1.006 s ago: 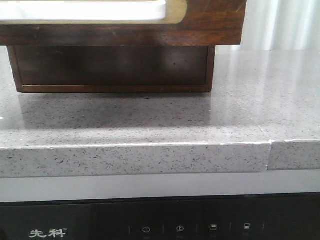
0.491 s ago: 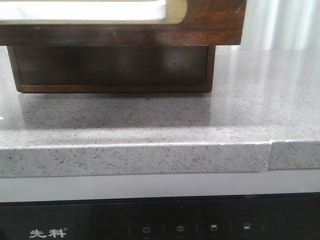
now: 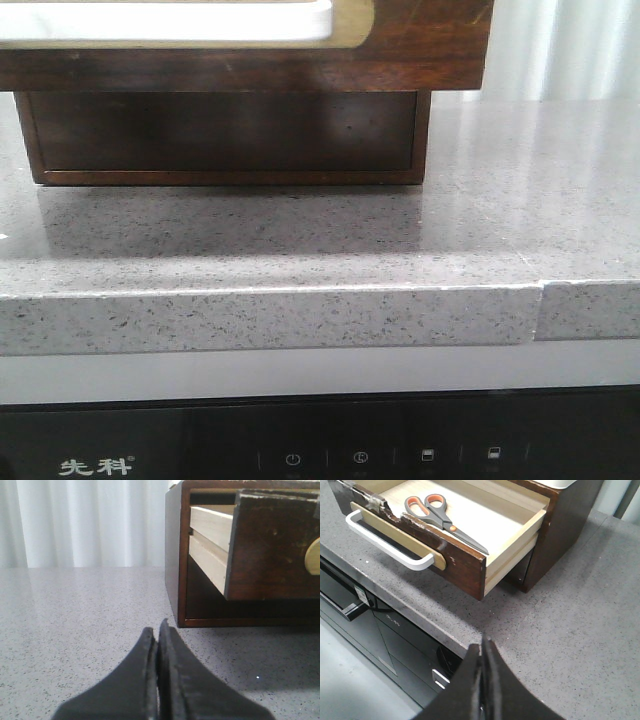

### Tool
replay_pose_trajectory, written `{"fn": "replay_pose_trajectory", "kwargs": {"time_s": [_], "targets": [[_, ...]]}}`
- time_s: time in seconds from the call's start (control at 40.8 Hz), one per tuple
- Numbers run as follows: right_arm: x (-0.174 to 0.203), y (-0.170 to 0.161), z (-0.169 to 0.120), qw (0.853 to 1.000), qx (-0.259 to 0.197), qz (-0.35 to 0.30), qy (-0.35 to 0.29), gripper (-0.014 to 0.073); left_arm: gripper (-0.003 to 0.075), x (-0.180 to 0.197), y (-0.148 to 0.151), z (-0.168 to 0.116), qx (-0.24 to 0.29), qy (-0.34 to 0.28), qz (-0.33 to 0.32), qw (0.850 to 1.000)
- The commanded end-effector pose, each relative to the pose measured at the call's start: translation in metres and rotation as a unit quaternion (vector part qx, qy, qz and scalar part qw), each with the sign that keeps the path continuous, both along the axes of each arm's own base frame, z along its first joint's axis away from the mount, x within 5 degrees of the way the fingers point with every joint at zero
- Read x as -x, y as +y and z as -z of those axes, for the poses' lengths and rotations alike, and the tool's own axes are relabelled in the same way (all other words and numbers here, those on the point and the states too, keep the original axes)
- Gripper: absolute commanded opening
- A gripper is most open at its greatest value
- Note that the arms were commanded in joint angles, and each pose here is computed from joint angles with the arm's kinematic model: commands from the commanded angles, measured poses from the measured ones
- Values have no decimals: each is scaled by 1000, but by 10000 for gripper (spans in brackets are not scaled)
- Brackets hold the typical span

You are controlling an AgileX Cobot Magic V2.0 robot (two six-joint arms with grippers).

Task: Put scissors in drawer with both arms

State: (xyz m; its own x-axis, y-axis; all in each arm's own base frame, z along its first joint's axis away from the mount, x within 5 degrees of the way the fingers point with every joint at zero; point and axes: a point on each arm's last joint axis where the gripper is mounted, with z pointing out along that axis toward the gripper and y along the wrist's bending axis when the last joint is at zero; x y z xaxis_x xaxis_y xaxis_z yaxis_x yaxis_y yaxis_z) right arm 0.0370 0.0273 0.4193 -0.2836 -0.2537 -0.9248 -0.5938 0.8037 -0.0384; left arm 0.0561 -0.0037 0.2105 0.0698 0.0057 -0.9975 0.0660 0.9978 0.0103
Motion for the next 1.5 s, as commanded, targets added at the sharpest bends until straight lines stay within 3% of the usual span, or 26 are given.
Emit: {"fn": "replay_pose_trajectory", "kwargs": {"time_s": [0.0, 0.515, 1.006, 1.153, 1.325, 1.472], "targets": [[-1, 0, -12, 999, -25, 3, -35, -68, -20, 1, 0, -1, 13, -42, 2, 999], [-1, 0, -12, 999, -25, 3, -35, -68, -20, 1, 6, -1, 10, -41, -54, 998], [-1, 0, -9, 999, -23, 8, -34, -68, -20, 1, 6, -1, 10, -41, -55, 998], [-4, -10, 16, 994, -8, 96, -50, -68, -20, 1, 6, -1, 10, -41, -55, 998], [-4, -23, 65, 968, -9, 217, -124, -68, -20, 1, 6, -1, 10, -41, -55, 998], [-6, -25, 107, 951, -23, 253, -177, -68, -20, 1, 6, -1, 10, -41, -55, 998]]}}
